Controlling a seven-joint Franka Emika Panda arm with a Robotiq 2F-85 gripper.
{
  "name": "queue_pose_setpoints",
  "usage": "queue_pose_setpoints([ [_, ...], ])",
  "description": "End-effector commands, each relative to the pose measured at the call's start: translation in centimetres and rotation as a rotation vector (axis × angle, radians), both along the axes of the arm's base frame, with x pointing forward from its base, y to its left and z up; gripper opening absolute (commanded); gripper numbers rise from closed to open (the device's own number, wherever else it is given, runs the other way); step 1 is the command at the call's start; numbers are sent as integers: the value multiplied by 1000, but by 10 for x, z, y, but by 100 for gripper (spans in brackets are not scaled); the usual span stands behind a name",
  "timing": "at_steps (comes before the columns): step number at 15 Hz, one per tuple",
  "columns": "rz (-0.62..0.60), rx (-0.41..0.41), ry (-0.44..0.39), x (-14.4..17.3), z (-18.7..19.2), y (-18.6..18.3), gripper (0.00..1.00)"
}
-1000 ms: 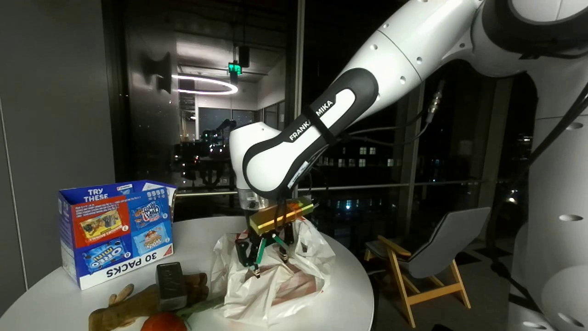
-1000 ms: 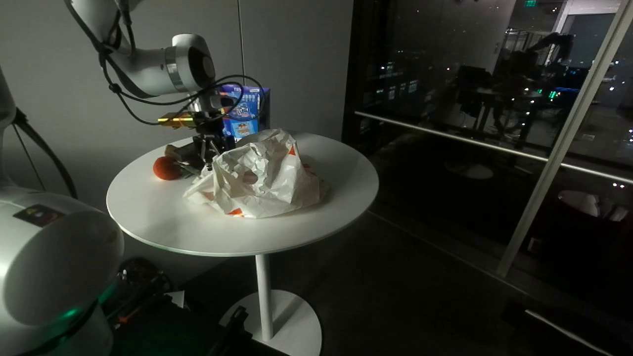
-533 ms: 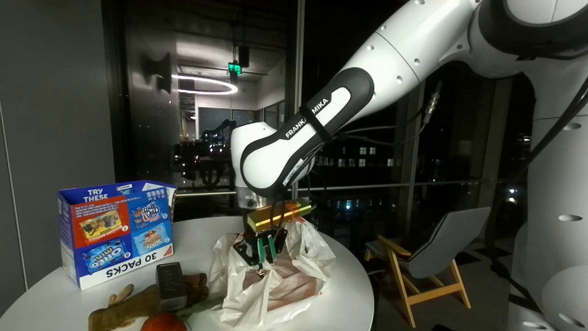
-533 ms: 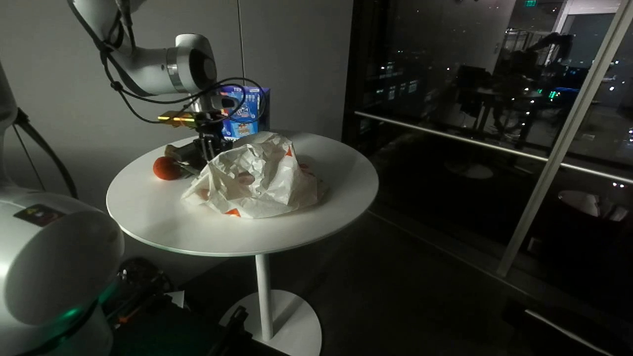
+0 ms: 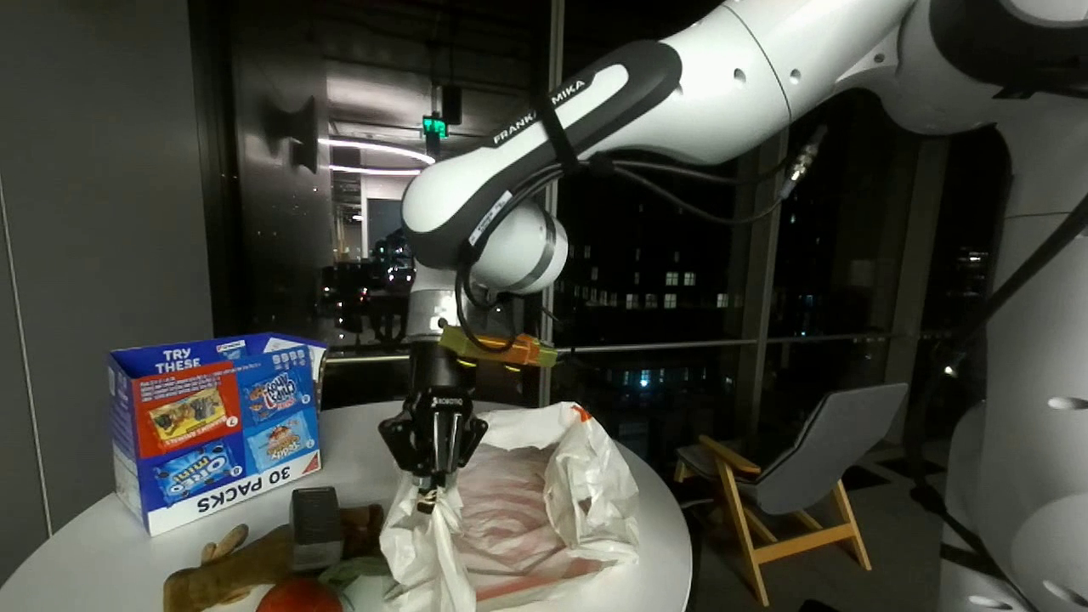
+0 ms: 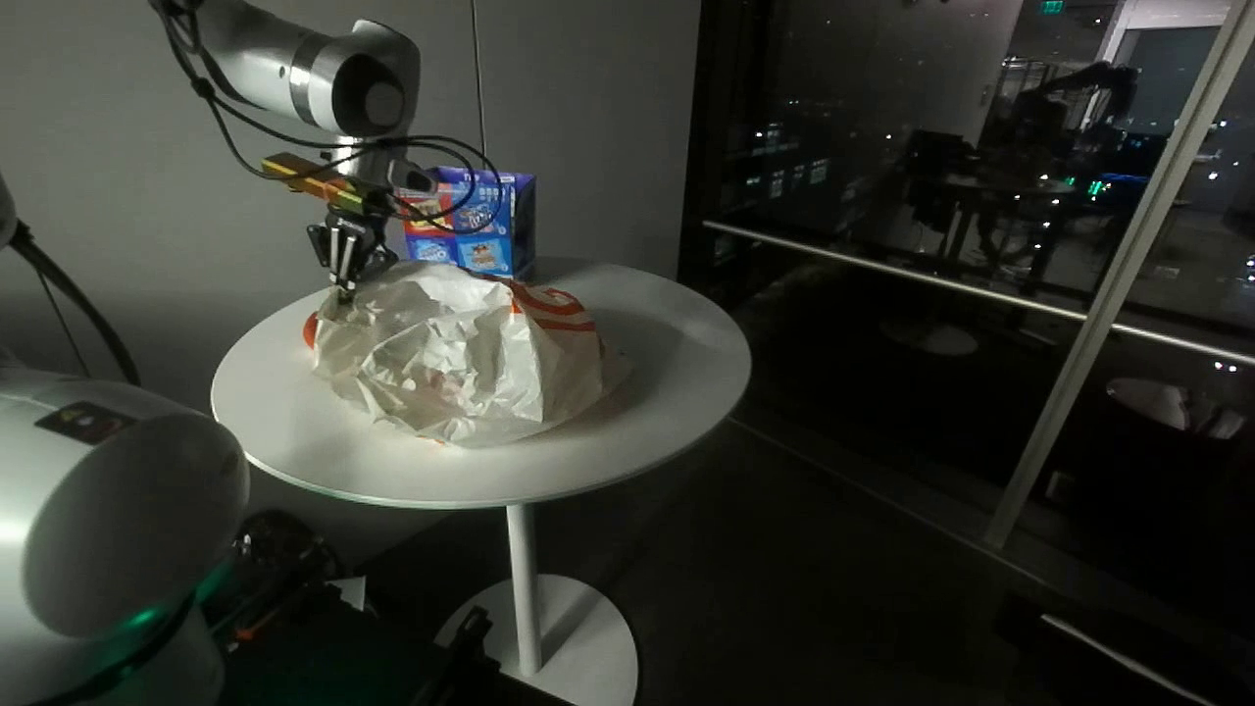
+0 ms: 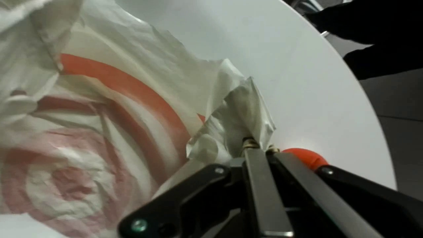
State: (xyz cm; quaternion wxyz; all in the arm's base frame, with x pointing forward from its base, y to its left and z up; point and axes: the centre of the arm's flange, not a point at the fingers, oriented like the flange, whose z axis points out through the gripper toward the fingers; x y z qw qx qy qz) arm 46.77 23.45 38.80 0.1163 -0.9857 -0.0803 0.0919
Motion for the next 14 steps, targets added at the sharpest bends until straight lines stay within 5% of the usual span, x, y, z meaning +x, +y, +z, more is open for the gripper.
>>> queue_pose_setpoints([
  [1, 23, 198, 32, 30, 2, 4, 7],
  [8, -126, 135, -150, 60, -34, -12, 7],
  [9, -122, 164, -147, 61, -35, -13, 32],
  [11, -135, 165, -139, 60, -35, -15, 38],
  [14, -140, 33, -128, 53, -28, -19, 59],
])
